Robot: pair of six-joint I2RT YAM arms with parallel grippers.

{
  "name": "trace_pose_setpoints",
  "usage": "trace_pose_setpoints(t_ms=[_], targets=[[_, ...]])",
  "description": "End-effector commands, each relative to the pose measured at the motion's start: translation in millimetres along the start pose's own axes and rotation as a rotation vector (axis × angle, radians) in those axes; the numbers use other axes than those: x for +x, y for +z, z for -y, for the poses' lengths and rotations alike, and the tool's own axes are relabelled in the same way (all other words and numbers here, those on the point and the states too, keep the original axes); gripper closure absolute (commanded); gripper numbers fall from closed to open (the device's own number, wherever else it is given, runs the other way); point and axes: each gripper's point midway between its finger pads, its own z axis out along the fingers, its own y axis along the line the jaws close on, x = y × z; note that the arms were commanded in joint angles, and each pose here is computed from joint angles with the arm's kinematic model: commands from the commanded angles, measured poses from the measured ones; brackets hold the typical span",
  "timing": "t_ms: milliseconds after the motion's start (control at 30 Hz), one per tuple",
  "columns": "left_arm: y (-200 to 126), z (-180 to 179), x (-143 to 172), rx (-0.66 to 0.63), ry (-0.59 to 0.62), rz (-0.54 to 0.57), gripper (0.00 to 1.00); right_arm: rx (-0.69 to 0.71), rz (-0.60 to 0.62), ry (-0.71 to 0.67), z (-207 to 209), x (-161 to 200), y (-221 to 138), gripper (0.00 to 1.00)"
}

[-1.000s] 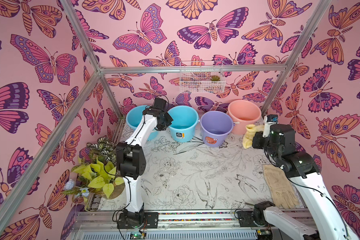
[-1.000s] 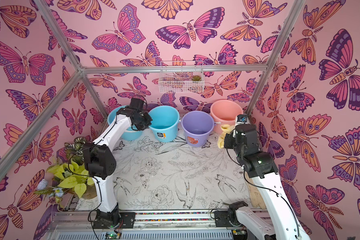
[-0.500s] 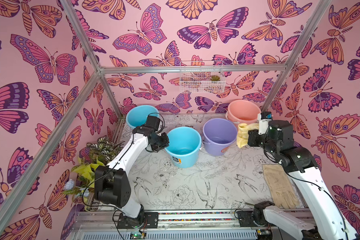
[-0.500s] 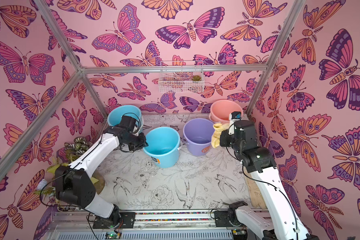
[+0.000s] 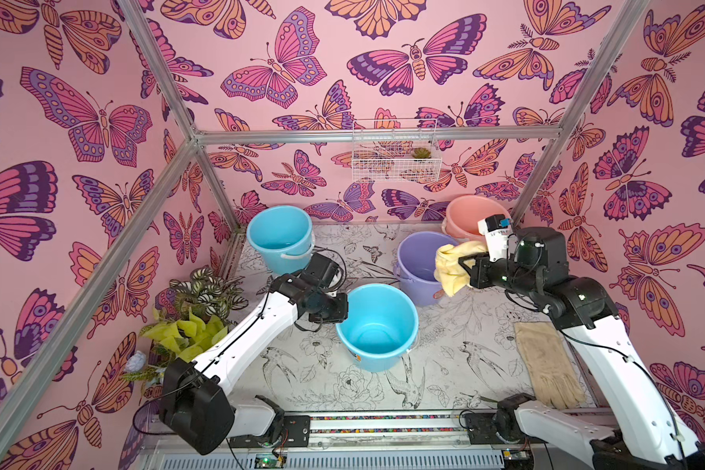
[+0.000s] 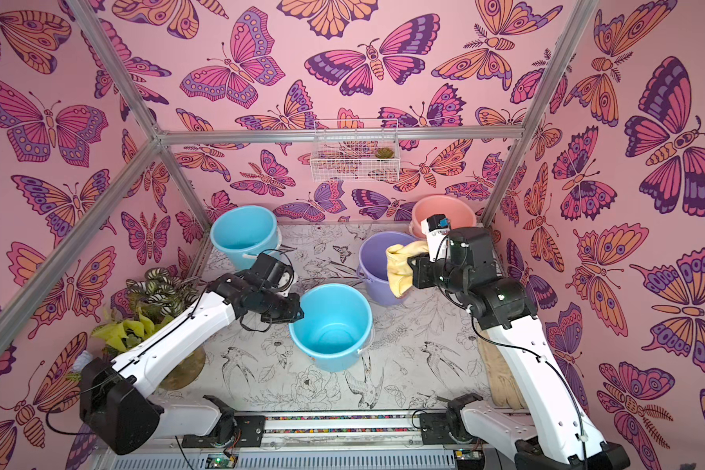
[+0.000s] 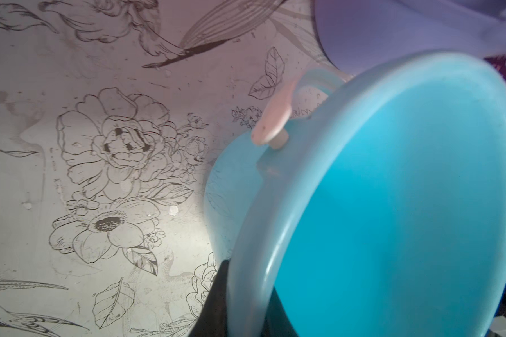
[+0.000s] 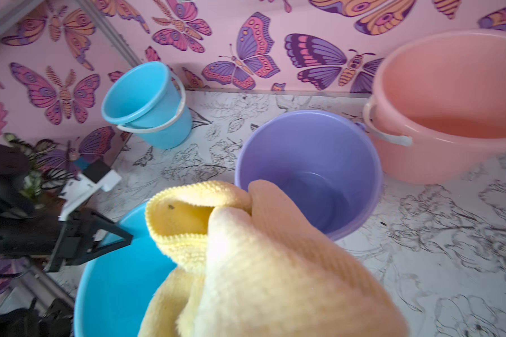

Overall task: Wipe the inside of the bucket with a cloth
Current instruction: Wipe the dirt from the inside of the bucket.

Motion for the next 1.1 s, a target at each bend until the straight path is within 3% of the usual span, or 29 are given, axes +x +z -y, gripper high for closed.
trace_pose_setpoints(t_ms=[0, 233, 633, 800, 900, 1067], targets=[[7.9, 10.3, 5.4, -0.047, 0.079, -0.013, 1.0, -0.15, -0.036, -0.072, -41.9, 0.0, -5.5, 1.0], [8.2, 43.6, 1.6, -0.055, 0.211, 0.043, 1.0, -0.287, -0.155, -0.152, -91.3, 31.0, 5.6, 1.0], [-5.4, 67.6, -0.9, -0.021, 0.306, 0.156, 1.0, -0.276, -0.324, -0.459, -97.4, 126.9, 56.2, 1.0], [-19.6, 75.2, -1.9, 0.003, 0.349, 0.24, 1.0, -0.302, -0.308, -0.539, -96.2, 152.1, 75.1, 1.0], [-31.3, 80.4, -2.1, 0.037, 0.361, 0.291, 1.0, -0.35, -0.257, -0.666, -105.8, 167.2, 80.5, 1.0], [-26.5, 87.4, 1.7, 0.07, 0.369, 0.28, 1.0, -0.423, -0.195, -0.895, -124.1, 194.5, 90.7, 1.0]])
